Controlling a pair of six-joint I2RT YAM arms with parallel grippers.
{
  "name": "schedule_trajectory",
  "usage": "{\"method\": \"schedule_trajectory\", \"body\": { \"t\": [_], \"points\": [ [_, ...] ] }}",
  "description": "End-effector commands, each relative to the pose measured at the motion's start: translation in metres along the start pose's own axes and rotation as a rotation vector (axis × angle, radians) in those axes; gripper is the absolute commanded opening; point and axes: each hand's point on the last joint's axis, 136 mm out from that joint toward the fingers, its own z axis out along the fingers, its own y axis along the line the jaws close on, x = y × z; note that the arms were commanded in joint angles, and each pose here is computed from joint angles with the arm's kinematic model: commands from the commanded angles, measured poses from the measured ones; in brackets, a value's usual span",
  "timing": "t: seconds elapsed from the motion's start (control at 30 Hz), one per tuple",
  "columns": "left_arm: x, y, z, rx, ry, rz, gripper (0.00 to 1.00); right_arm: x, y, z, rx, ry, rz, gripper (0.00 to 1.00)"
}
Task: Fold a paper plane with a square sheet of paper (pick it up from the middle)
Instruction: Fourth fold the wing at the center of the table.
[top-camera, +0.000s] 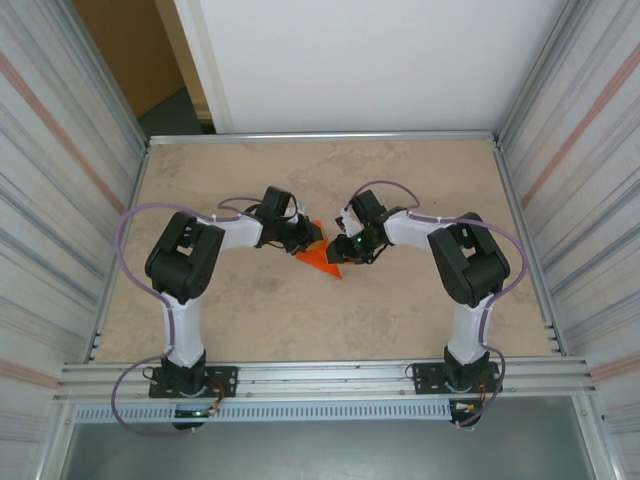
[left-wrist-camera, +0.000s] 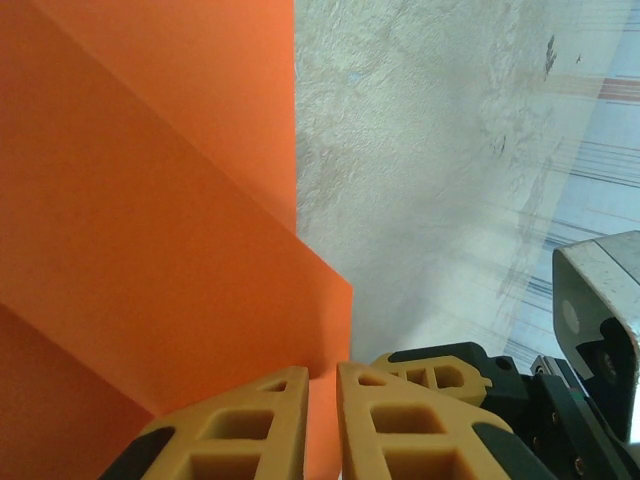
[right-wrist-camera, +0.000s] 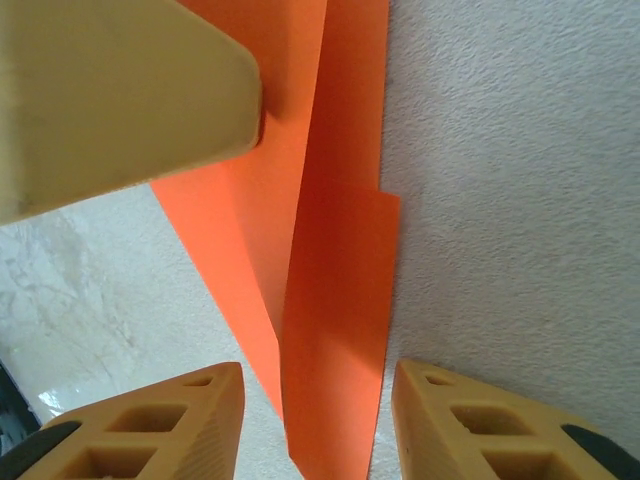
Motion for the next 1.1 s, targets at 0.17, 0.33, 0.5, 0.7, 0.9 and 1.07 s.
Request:
{"method": "schedule_trajectory", "body": {
  "t": [0.17, 0.33, 0.5, 0.7, 0.9, 1.07],
  "points": [
    [-0.003, 0.001, 0.005, -0.014, 0.006, -0.012, 0.16, 0.015, -0.026, 0.012, 0.064, 0.064, 0.032, 0.31],
    [-0.004, 0.001, 0.007, -0.015, 0.01, -0.013, 0.16, 0.018, -0.029, 0.015, 0.064, 0.078, 0.045, 0.26],
    [-0.004, 0.001, 0.008, -0.016, 0.015, -0.012, 0.15, 0.019, -0.031, 0.017, 0.064, 0.085, 0.051, 0.21],
    [-0.005, 0.003, 0.009, -0.025, 0.015, -0.015, 0.15, 0.021, -0.033, 0.019, 0.05, 0.096, 0.067, 0.18],
    [-0.006, 0.002, 0.01, -0.021, 0.019, -0.008, 0.16, 0.02, -0.032, 0.019, 0.046, 0.096, 0.066, 0.18],
    [-0.007, 0.004, 0.012, -0.025, 0.026, -0.008, 0.16, 0.022, -0.033, 0.021, 0.05, 0.104, 0.07, 0.18]
  ]
}}
